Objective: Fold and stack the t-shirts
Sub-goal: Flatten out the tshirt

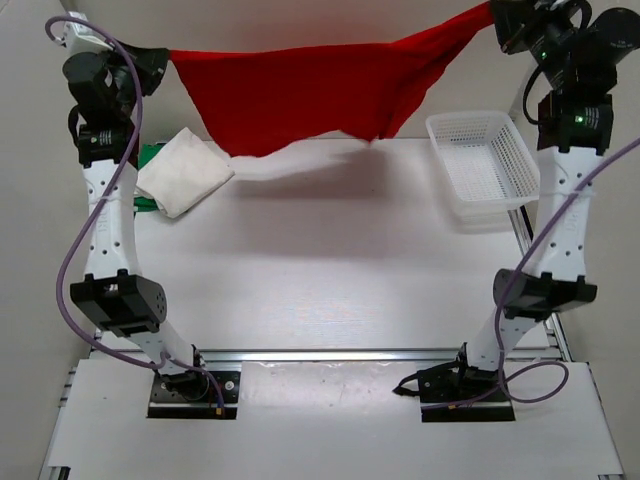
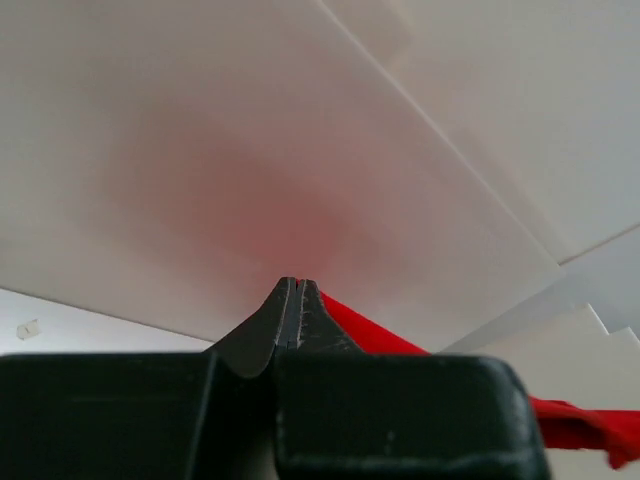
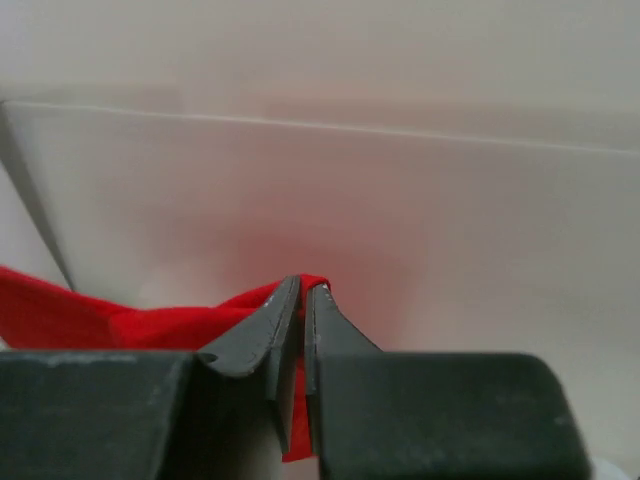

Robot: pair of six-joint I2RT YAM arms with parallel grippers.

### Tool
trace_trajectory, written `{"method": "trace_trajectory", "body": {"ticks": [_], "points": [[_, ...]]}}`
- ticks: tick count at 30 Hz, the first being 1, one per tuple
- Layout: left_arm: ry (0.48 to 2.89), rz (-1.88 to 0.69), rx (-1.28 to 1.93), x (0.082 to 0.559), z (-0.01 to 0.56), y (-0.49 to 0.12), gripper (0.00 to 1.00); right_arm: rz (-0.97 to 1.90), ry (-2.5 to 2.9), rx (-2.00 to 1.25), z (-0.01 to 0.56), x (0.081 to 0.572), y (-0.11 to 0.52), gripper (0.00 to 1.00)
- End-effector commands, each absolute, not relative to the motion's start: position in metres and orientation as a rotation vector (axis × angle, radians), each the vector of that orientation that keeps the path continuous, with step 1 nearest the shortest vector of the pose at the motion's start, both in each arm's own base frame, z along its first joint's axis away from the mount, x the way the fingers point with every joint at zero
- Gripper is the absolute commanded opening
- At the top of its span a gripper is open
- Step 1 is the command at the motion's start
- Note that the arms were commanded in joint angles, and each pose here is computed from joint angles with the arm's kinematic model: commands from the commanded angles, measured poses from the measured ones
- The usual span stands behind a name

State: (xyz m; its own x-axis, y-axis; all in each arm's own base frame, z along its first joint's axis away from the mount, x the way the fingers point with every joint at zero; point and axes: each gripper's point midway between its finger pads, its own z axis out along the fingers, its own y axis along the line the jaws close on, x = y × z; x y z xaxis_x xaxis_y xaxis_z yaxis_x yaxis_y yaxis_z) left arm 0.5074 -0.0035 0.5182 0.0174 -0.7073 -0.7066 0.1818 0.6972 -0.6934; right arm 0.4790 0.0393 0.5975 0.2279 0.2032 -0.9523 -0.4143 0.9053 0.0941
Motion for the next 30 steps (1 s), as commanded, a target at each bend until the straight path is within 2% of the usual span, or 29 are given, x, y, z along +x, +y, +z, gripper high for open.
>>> {"method": "trace_trajectory", "body": {"ticks": [1,2,3,5,6,7,9,10,11,13,14,16,19,23,30], "points": [[1.437,-0.726,-0.518,0.506,0.488,0.006,0.0,0.415,1.269,-0.336,0.59,0.463,0.064,0.0],[1.433,-0.711,-0.528,0.499,0.488,0.01,0.0,0.393,1.349,-0.357,0.553,0.478,0.071,0.0],[1.45,-0.703,-0.548,0.501,0.467,0.013,0.0,0.359,1.378,-0.341,0.545,0.473,0.071,0.0],[1.433,-0.683,-0.561,0.48,0.456,0.015,0.0,0.348,1.544,-0.375,0.456,0.48,0.075,0.0],[1.47,-0.663,-0.591,0.479,0.425,0.021,0.0,0.341,1.616,-0.365,0.42,0.469,0.081,0.0],[1.489,-0.651,-0.61,0.465,0.405,0.021,0.0,0.307,1.601,-0.372,0.419,0.453,0.085,0.0],[1.55,-0.566,-0.659,0.433,0.348,0.025,0.0,0.293,1.773,-0.377,0.338,0.428,0.095,0.0],[1.573,-0.544,-0.675,0.424,0.328,0.025,0.0,0.267,1.798,-0.347,0.33,0.413,0.091,0.0],[1.596,-0.535,-0.692,0.408,0.298,0.024,0.0,0.265,1.865,-0.335,0.295,0.396,0.093,0.0],[1.684,-0.541,-0.74,0.385,0.243,0.02,0.0,0.324,2.011,-0.304,0.233,0.361,0.095,0.0],[1.746,-0.547,-0.781,0.369,0.208,0.018,0.0,0.36,2.026,-0.237,0.231,0.348,0.095,0.0],[1.838,-0.567,-0.835,0.341,0.154,0.012,0.0,0.442,2.156,-0.128,0.178,0.308,0.094,0.0],[1.949,-0.584,-0.874,0.313,0.112,0.009,0.0,0.502,2.333,0.01,0.123,0.257,0.092,0.0],[2.057,-0.587,-0.872,0.275,0.081,0.003,0.0,0.574,2.406,0.103,0.111,0.202,0.091,0.0],[2.153,-0.563,-0.683,0.242,0.098,-0.023,0.0,0.612,2.401,0.112,0.145,0.146,0.099,0.0]]}}
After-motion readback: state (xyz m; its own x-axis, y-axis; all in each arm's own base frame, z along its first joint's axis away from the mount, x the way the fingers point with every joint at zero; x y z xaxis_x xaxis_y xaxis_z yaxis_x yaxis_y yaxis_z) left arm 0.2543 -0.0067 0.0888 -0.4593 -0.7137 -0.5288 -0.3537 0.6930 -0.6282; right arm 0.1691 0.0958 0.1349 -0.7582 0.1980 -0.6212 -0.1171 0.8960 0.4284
